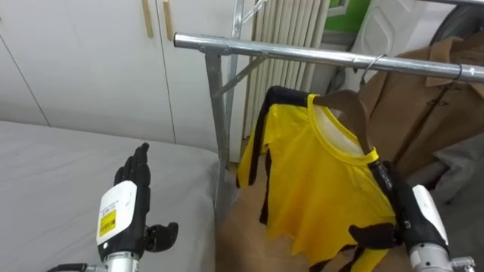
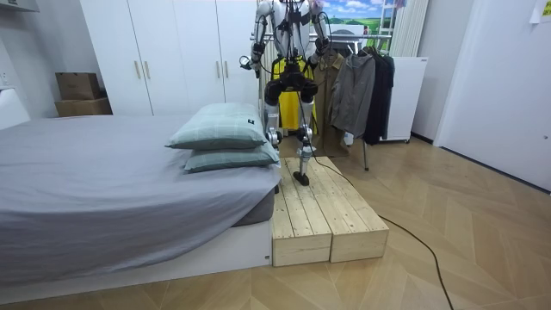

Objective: Hang clothes

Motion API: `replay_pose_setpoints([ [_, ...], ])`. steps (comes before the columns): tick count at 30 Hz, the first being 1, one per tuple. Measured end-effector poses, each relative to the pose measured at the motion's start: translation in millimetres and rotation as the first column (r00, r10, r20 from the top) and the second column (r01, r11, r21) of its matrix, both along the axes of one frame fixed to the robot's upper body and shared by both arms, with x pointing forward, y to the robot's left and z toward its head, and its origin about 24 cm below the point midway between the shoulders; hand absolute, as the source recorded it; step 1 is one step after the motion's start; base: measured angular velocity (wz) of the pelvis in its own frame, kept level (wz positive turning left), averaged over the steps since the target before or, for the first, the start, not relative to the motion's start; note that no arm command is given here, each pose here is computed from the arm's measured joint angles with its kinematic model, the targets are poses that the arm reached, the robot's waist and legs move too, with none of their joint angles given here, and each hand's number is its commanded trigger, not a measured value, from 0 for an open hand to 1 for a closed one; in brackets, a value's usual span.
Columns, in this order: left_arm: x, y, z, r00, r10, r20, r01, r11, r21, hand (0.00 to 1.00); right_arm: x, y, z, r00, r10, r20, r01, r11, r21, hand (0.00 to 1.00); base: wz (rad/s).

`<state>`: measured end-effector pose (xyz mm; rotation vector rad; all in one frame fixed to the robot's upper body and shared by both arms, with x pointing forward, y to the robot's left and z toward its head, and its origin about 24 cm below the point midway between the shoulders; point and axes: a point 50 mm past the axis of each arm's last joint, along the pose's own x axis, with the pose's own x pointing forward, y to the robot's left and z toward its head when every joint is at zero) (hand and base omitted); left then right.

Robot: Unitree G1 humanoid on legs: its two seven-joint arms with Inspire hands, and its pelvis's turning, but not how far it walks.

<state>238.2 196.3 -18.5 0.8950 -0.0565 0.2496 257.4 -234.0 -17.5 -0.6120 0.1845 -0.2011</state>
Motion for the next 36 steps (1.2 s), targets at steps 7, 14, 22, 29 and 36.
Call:
replay_pose_setpoints([
  [7, -4, -5.7, -3, 1.0, -0.009, 0.005, 0.009, 1.0, -0.001, 0.0, -8, -1, -2, 0.999, -0.038, 0.011, 0.037, 0.997, 0.062, 0.0, -0.07],
  [14, -7, -4.9, -6, 1.0, 0.003, 0.003, -0.003, 1.0, -0.003, 0.0, -17, 8, 2, 0.999, -0.026, 0.048, 0.021, 0.996, 0.088, 0.0, -0.02],
  [22, -16, -4.8, -12, 1.0, 0.02, -0.009, -0.02, 1.0, -0.003, 0.0, -33, 5, -3, 0.986, -0.152, 0.069, 0.135, 0.968, 0.214, 0.0, -0.04],
  [29, -21, -1.0, -18, 0.998, 0.066, 0.001, -0.066, 0.998, 0.008, 0.0, -40, -4, -5, 0.959, -0.275, 0.07, 0.245, 0.925, 0.291, 0.0, -0.02],
  [36, -22, 1.1, -19, 0.996, 0.09, -0.009, -0.09, 0.996, -0.023, 0.0, -42, -10, -3, 0.921, -0.382, 0.072, 0.33, 0.866, 0.377, 0.0, -0.01],
])
